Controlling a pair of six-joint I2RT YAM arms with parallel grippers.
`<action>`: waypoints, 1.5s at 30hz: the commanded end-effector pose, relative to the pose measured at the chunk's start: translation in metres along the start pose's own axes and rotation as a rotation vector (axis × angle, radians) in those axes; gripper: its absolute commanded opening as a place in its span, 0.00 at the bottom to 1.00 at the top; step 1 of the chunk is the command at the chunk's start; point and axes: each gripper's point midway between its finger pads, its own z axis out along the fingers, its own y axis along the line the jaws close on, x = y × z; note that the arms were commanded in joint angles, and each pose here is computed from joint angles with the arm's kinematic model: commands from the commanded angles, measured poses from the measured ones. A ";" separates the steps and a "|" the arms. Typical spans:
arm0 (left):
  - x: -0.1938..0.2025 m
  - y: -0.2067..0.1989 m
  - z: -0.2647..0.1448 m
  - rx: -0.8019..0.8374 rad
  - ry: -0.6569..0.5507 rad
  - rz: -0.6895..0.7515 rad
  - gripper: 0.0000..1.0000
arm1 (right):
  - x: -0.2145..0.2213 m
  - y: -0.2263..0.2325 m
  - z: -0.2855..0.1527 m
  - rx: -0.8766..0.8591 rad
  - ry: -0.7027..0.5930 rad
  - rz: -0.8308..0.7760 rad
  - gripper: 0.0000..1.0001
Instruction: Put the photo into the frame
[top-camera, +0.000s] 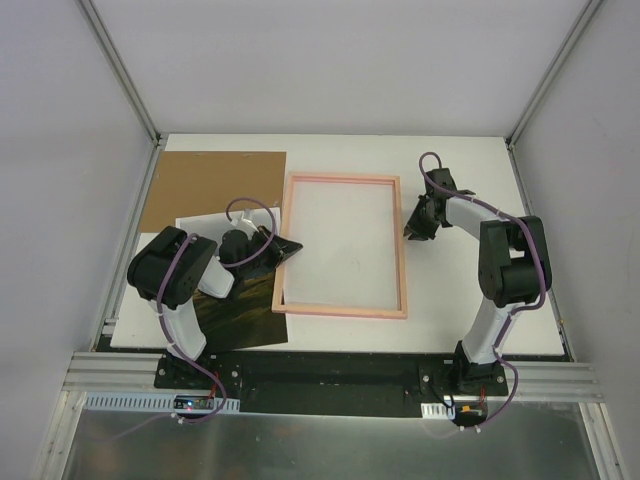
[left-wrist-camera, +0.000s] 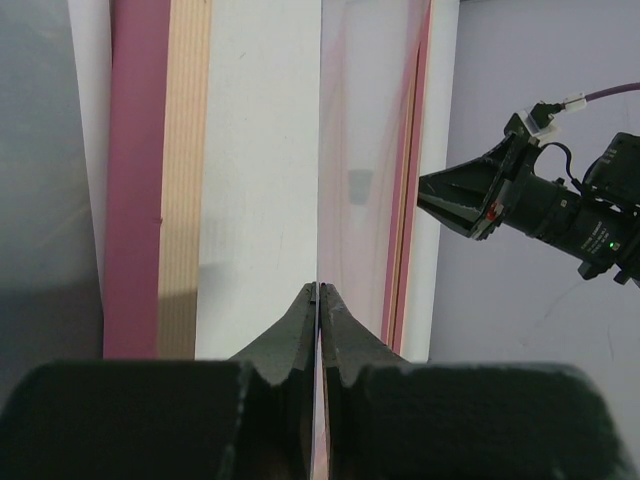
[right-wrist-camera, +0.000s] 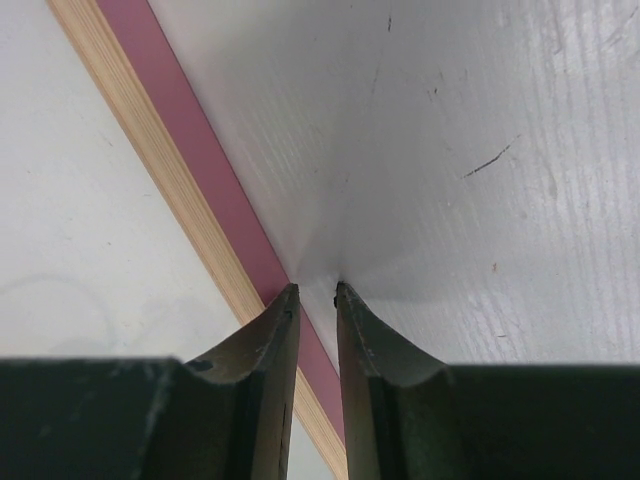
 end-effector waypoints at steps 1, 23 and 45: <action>-0.010 -0.082 -0.015 0.359 -0.047 0.139 0.00 | 0.002 0.014 0.004 -0.030 0.012 -0.006 0.25; -0.006 -0.074 -0.015 0.323 -0.002 0.089 0.00 | 0.010 0.002 -0.035 -0.003 -0.145 -0.160 0.54; 0.000 -0.082 -0.015 0.330 0.096 0.065 0.00 | 0.054 -0.003 -0.030 -0.044 -0.104 -0.190 0.33</action>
